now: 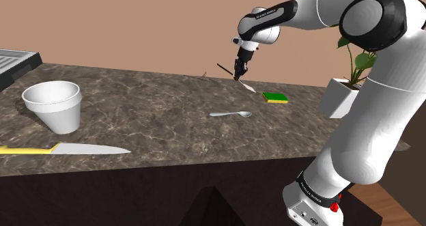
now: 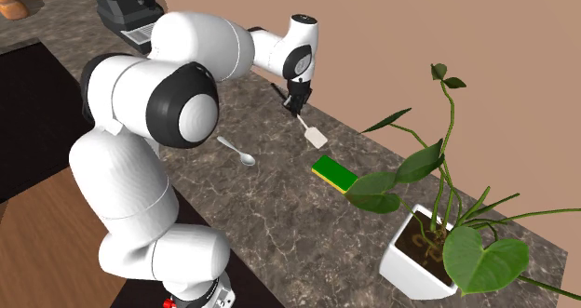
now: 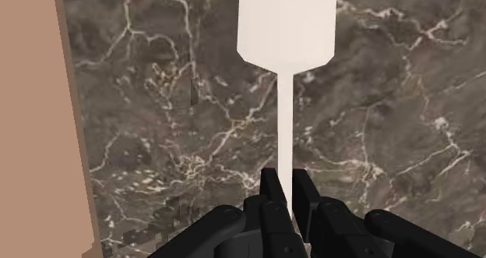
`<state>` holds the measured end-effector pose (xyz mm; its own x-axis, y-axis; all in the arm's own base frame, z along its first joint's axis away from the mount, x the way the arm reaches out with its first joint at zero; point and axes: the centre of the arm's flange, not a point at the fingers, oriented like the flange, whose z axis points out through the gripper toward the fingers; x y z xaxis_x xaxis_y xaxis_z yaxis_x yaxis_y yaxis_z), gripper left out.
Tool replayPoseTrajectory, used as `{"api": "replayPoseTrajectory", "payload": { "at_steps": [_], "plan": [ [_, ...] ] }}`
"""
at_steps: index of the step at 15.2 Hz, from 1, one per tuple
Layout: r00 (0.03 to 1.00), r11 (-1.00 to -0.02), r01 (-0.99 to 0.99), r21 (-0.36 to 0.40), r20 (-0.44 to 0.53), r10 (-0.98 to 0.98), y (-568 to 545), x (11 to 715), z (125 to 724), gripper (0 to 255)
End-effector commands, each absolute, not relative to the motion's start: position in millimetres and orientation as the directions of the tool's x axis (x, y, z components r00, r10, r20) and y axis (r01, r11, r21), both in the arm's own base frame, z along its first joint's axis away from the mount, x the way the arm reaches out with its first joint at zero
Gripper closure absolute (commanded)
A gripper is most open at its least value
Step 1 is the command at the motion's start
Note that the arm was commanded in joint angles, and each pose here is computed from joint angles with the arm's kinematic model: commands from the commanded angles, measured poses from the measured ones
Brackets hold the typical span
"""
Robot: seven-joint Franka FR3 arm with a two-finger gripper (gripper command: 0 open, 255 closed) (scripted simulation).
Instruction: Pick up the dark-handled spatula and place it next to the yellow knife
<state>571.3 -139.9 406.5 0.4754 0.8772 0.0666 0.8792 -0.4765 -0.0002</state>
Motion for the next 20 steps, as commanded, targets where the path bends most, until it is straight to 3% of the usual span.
{"api": "replayPoseTrajectory", "payload": {
  "at_steps": [1, 20],
  "plan": [
    [0.476, -0.477, 0.879, 0.000, 0.066, 0.877, -141, 571, 418, 255],
    [0.476, -0.477, 0.879, 0.000, 0.066, 0.877, 95, 602, 423, 255]
  ]
}}
